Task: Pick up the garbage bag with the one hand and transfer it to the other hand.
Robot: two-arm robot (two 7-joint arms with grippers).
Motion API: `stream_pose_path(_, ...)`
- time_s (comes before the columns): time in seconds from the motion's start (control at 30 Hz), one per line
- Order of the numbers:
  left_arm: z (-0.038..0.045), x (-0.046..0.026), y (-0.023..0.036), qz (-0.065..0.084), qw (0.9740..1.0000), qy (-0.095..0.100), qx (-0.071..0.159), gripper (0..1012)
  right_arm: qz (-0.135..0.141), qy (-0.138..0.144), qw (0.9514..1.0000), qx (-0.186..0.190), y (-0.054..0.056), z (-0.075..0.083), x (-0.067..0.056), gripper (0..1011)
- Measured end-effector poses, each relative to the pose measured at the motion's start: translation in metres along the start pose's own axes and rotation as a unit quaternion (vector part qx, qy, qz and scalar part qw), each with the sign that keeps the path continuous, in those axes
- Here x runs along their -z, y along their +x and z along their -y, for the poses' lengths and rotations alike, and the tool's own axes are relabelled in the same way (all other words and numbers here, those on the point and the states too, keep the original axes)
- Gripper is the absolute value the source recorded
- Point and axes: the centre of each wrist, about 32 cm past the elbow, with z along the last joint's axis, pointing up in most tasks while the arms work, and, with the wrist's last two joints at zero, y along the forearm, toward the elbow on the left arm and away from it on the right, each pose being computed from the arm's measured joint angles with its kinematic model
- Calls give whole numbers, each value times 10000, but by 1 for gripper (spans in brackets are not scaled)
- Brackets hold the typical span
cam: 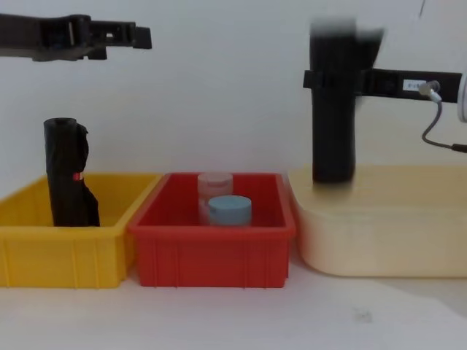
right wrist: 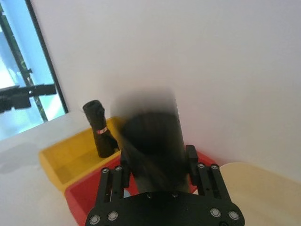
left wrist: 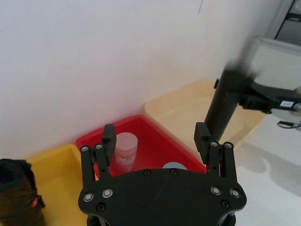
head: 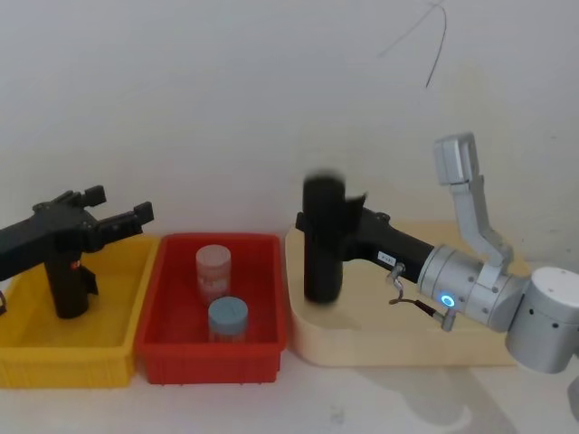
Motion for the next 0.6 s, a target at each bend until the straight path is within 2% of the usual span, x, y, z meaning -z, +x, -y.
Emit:
stream_pose_path(0.13,5,22,-12,63,9999,48,-112,1001,-18,34,10000,56,-6,-30,-20,798)
stream_pose_path(0.4,9,45,-22,122,9996,99,-227,1001,-97,28,9998,148,-30,-64,-22,990)
stream_pose_path(0.6,12,56,-28,151,9994,119,-278,1001,-112,45,9996,258,-48,-69,-29,1001)
